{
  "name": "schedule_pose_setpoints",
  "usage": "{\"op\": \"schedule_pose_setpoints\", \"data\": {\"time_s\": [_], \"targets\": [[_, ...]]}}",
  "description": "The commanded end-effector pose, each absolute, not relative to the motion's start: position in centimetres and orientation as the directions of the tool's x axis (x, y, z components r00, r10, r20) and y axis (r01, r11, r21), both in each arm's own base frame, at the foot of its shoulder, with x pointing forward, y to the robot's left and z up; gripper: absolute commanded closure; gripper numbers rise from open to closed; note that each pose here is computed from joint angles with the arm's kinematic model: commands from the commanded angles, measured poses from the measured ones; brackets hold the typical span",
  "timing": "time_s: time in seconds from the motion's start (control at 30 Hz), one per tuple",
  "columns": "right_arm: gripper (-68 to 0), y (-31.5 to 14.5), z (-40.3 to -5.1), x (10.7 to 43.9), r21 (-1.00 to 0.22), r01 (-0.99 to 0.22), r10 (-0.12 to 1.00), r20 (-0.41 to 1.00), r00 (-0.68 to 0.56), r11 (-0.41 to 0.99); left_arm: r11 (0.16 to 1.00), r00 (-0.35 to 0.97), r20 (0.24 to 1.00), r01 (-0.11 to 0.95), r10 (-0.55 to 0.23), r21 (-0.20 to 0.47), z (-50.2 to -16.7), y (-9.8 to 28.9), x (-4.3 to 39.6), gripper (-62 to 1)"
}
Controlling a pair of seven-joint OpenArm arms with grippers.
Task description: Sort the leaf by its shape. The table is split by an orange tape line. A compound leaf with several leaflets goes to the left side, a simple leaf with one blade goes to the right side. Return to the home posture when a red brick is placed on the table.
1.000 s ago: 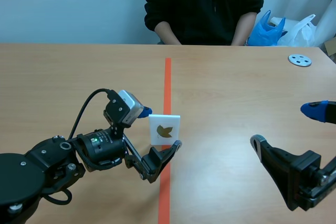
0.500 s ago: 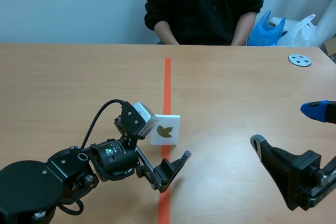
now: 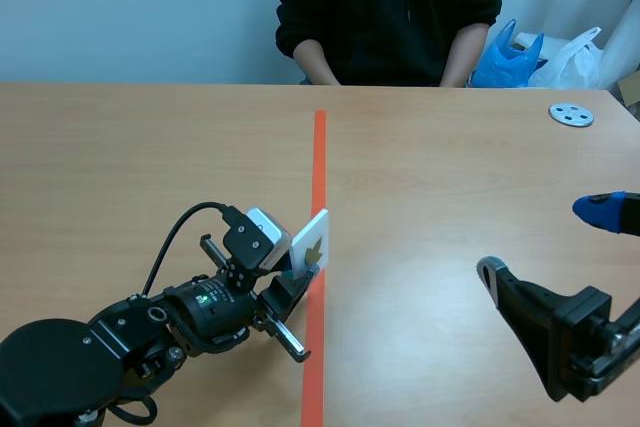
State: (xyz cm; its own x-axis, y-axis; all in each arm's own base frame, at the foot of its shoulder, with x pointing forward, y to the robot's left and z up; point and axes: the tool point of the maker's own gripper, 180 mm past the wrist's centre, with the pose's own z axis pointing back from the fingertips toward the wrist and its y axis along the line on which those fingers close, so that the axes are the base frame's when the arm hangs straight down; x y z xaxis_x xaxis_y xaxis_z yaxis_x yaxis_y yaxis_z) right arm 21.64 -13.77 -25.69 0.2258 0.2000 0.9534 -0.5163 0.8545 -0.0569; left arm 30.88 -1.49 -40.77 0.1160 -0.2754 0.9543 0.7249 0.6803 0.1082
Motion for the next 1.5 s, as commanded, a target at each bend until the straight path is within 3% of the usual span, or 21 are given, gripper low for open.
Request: {"op": "schedule_pose_setpoints", "data": {"time_s": [0.0, 0.07, 0.13, 0.33, 0.47, 0.63, 0.83, 1.07, 1.33, 1.47], "targets": [[-67.9, -13.7, -24.4, 22.2, -0.059, -0.511, 0.177, 0.966, 0.187, 0.858, 0.683, 0.087, 0.966, 0.723, -0.243, 0.107, -39.7, -2.0, 31.4, -11.4], [-67.9, -13.7, -24.4, 22.2, -0.059, -0.511, 0.177, 0.966, 0.187, 0.858, 0.685, 0.087, 0.967, 0.721, -0.238, 0.104, -39.6, -1.9, 31.4, -10.5], [-67.9, -13.7, -24.4, 22.2, -0.059, -0.511, 0.177, 0.966, 0.187, 0.858, 0.687, 0.076, 0.972, 0.719, -0.223, 0.101, -39.3, -2.0, 31.5, -5.2], [-67.9, -13.7, -24.4, 22.2, -0.059, -0.511, 0.177, 0.966, 0.186, 0.858, 0.684, 0.049, 0.980, 0.723, -0.193, 0.099, -38.4, -2.4, 31.5, -4.6], [-67.9, -13.7, -24.4, 22.2, -0.059, -0.511, 0.177, 0.966, 0.186, 0.858, 0.714, 0.049, 0.992, 0.699, -0.117, 0.050, -36.5, -2.3, 32.4, -4.7], [-67.9, -13.7, -24.4, 22.2, -0.059, -0.511, 0.177, 0.966, 0.187, 0.858, 0.818, 0.050, 0.999, 0.575, -0.009, -0.021, -33.1, 0.0, 35.6, -4.6], [-67.9, -13.7, -24.4, 22.2, -0.059, -0.511, 0.177, 0.966, 0.187, 0.858, 0.925, 0.035, 0.999, 0.378, 0.029, -0.040, -30.5, 5.7, 39.4, -4.6], [-67.9, -13.7, -24.4, 22.2, -0.059, -0.511, 0.177, 0.966, 0.187, 0.858, 0.983, 0.054, 0.998, 0.178, -0.046, 0.036, -30.2, 14.3, 41.1, -4.6], [-67.9, -13.7, -24.4, 22.2, -0.059, -0.510, 0.177, 0.966, 0.187, 0.858, 0.993, 0.119, 0.987, 0.061, -0.111, 0.105, -31.5, 21.8, 40.7, -4.6], [-67.9, -13.7, -24.4, 22.2, -0.057, -0.509, 0.175, 0.967, 0.187, 0.859, 0.995, 0.159, 0.982, 0.011, -0.103, 0.103, -32.8, 24.0, 40.5, -4.6]]}}
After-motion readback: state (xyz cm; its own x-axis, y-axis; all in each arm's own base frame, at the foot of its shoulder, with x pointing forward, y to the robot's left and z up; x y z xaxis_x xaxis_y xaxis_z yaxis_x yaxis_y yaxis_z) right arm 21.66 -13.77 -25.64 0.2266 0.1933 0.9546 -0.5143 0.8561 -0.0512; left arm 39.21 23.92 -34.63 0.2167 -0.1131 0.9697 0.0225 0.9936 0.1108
